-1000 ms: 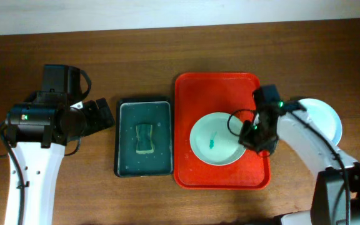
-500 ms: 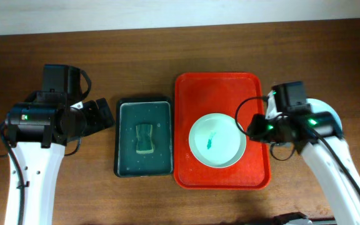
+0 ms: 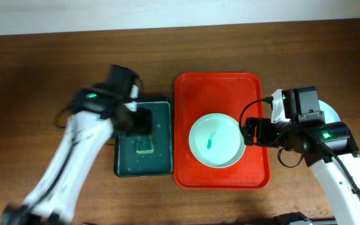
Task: Clean dirty plates on tray and stack at the side
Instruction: 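Grasp the sponge in the black tray with the left gripper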
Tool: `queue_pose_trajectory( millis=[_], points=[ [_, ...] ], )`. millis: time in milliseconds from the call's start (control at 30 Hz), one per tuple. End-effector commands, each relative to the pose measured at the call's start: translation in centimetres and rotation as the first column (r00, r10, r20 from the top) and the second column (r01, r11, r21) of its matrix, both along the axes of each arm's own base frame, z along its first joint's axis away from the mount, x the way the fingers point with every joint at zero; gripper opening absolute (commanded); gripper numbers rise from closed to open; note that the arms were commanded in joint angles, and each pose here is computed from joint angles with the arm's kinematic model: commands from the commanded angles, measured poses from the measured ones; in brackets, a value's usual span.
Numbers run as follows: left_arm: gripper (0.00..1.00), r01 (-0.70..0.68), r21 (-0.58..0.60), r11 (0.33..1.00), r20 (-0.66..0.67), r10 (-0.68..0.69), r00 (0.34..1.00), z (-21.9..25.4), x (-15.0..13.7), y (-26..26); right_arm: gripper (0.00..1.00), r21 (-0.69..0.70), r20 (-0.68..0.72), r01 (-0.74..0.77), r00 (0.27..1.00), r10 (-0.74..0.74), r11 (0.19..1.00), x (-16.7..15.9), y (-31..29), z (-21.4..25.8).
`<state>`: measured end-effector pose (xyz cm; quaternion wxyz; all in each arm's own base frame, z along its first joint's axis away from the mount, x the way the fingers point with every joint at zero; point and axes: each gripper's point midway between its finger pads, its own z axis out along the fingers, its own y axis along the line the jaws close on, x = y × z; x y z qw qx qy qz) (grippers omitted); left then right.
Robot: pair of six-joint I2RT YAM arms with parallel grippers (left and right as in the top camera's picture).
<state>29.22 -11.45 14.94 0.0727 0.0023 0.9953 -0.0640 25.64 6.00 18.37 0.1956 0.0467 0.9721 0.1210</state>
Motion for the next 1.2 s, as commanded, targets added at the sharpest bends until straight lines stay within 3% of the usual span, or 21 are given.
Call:
queue_pose_trajectory(
  millis=[0,100,300,433,567,600,633,667,700,767,933,1000,1100,1133,1167],
  points=[
    [0.62,0.061,0.07,0.996,-0.14,-0.051,0.989,-5.1,-0.8,-1.0,0.87,-0.016,0.004,-0.008,1.0,0.008,1.0,0.2,-0.1,0.1],
    [0.56,-0.055,0.155,0.986,-0.207,0.086,0.974,-8.8,-0.5,-0.1,0.78,-0.016,0.004,-0.008,1.0,0.008,1.0,0.2,-0.1,0.1],
    [0.41,-0.024,0.165,0.986,-0.312,0.075,0.947,-15.1,-0.8,-1.6,0.77,-0.016,0.004,-0.007,1.0,0.007,1.0,0.2,-0.1,0.1],
    [0.0,0.003,0.198,0.98,-0.38,0.074,0.922,-16.9,-2.1,-1.5,0.76,-0.016,0.0,-0.008,1.0,0.008,1.0,0.1,-0.1,0.0],
    [0.0,-0.002,0.19,0.982,-0.355,0.071,0.932,-15.3,-1.3,-1.7,0.76,-0.017,-0.007,-0.007,1.0,0.007,1.0,-0.1,-0.1,0.0],
    [0.06,-0.004,0.185,0.983,-0.345,0.069,0.936,-14.5,-1.0,-1.8,0.76,-0.017,-0.007,-0.008,1.0,0.007,1.0,-0.1,-0.1,0.0],
    [0.22,-0.005,0.182,0.983,-0.338,0.068,0.939,-13.8,-0.9,-1.9,0.76,-0.017,-0.007,-0.008,1.0,0.008,1.0,-0.1,-0.1,0.0],
    [0.31,-0.008,0.18,0.984,-0.327,0.068,0.943,-13.1,-0.6,-1.9,0.76,-0.017,-0.007,-0.008,1.0,0.008,1.0,-0.1,-0.1,0.0],
    [0.49,-0.011,0.178,0.984,-0.31,0.067,0.948,-12.2,-0.3,-1.8,0.76,-0.017,-0.007,-0.007,1.0,0.007,1.0,-0.1,-0.1,0.0],
    [0.7,-0.035,0.191,0.981,-0.264,0.086,0.961,-11.0,0.6,-0.8,0.76,-0.017,-0.007,-0.008,1.0,0.007,1.0,-0.1,-0.1,0.0],
    [0.73,-0.053,0.247,0.967,-0.209,0.107,0.972,-11.3,1.7,0.7,0.76,-0.017,-0.007,-0.007,1.0,0.007,1.0,0.0,-0.1,0.0],
    [0.68,-0.052,0.229,0.972,-0.189,0.097,0.977,-12.8,2.0,0.2,0.76,-0.017,-0.007,-0.007,1.0,0.007,1.0,-0.1,-0.1,0.0],
    [0.48,-0.035,0.214,0.976,-0.169,0.073,0.983,-15.5,1.9,-0.6,0.76,-0.017,-0.007,-0.007,1.0,0.007,1.0,-0.1,-0.1,0.0],
    [0.36,-0.013,0.211,0.977,-0.166,0.049,0.985,-16.1,1.8,-0.8,0.76,-0.017,-0.008,-0.007,1.0,0.007,1.0,-0.1,-0.1,0.0],
    [0.07,0.012,0.211,0.977,-0.167,0.024,0.986,-16.3,1.7,-0.9,0.76,-0.017,-0.008,-0.007,1.0,0.007,1.0,-0.1,-0.1,0.0]
  ],
)
